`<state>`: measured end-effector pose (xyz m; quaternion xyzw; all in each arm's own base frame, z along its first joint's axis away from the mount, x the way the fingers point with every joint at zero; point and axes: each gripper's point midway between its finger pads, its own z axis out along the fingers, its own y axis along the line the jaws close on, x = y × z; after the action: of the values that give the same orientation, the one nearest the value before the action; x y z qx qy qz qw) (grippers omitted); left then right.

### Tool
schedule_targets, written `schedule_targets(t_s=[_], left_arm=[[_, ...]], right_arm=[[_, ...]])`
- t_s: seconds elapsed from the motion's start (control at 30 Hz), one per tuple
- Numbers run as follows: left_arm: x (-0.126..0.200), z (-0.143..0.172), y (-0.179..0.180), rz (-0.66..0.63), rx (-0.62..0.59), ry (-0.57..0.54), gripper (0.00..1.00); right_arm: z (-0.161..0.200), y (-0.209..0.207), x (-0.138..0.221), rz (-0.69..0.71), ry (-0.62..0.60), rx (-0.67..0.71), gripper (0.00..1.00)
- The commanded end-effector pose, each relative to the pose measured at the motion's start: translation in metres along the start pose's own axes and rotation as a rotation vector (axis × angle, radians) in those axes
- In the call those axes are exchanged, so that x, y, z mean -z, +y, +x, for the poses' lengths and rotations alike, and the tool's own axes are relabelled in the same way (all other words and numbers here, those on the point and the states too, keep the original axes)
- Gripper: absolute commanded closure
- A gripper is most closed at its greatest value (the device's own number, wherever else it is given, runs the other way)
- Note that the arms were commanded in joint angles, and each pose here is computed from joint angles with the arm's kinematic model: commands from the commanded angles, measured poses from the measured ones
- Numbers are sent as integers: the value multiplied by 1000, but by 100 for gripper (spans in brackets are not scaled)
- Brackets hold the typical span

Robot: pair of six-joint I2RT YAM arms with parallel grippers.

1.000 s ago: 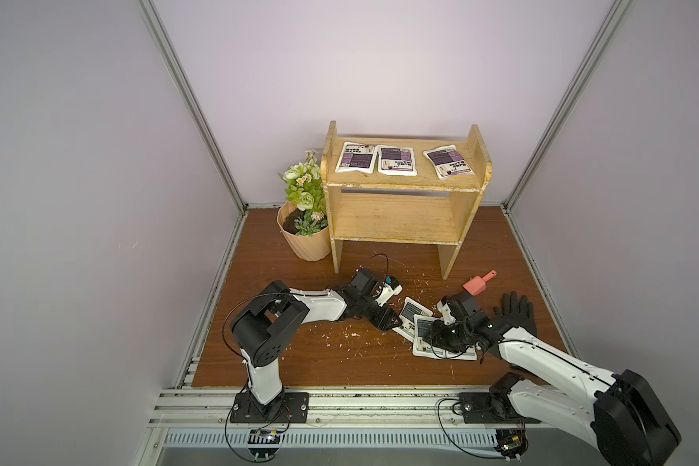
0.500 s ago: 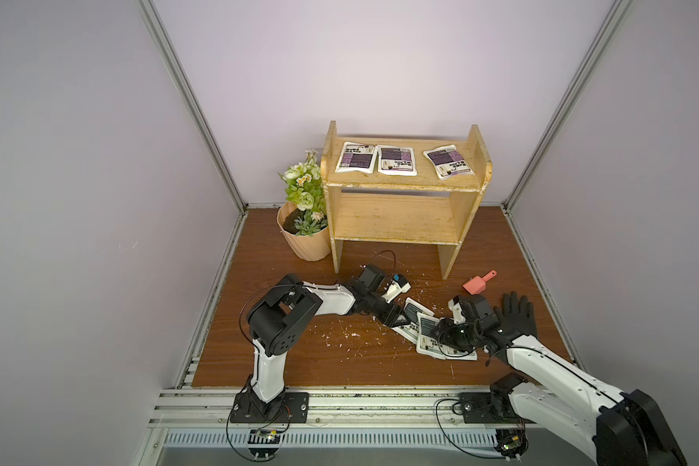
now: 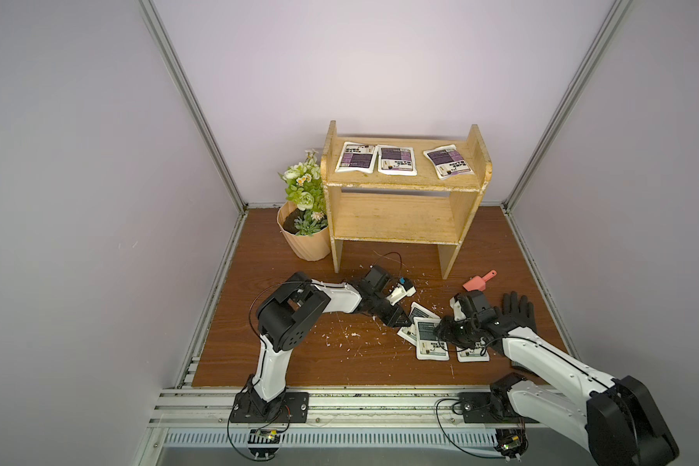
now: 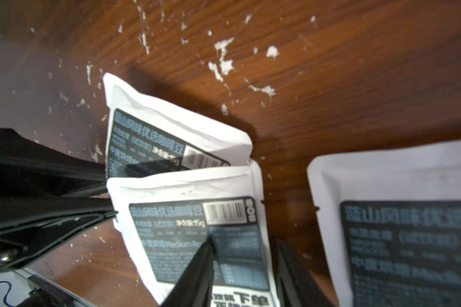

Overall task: Place the bagged coffee beans on the shelf by color
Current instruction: Pick up the bagged coffee beans at the center of the board.

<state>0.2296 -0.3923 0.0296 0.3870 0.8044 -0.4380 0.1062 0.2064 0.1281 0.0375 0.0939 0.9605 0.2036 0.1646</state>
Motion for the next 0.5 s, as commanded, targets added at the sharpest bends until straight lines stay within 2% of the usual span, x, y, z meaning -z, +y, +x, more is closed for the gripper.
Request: schedule_targets(t_s=[0.0, 0.07, 0.23, 0.47], left_arm=[[-8, 25, 14, -69, 49, 79, 91], [-6, 23, 20, -110, 48, 70, 99], [13, 10, 32, -254, 37, 3, 99], [82, 3, 70, -588, 137, -147, 100]], right_arm=[[-10, 1, 8, 33, -14, 43, 56], [-14, 6, 10, 17, -22, 54, 56], [-35, 31, 30, -46, -89, 118, 55], [-75, 78, 69, -154, -212, 220, 52]])
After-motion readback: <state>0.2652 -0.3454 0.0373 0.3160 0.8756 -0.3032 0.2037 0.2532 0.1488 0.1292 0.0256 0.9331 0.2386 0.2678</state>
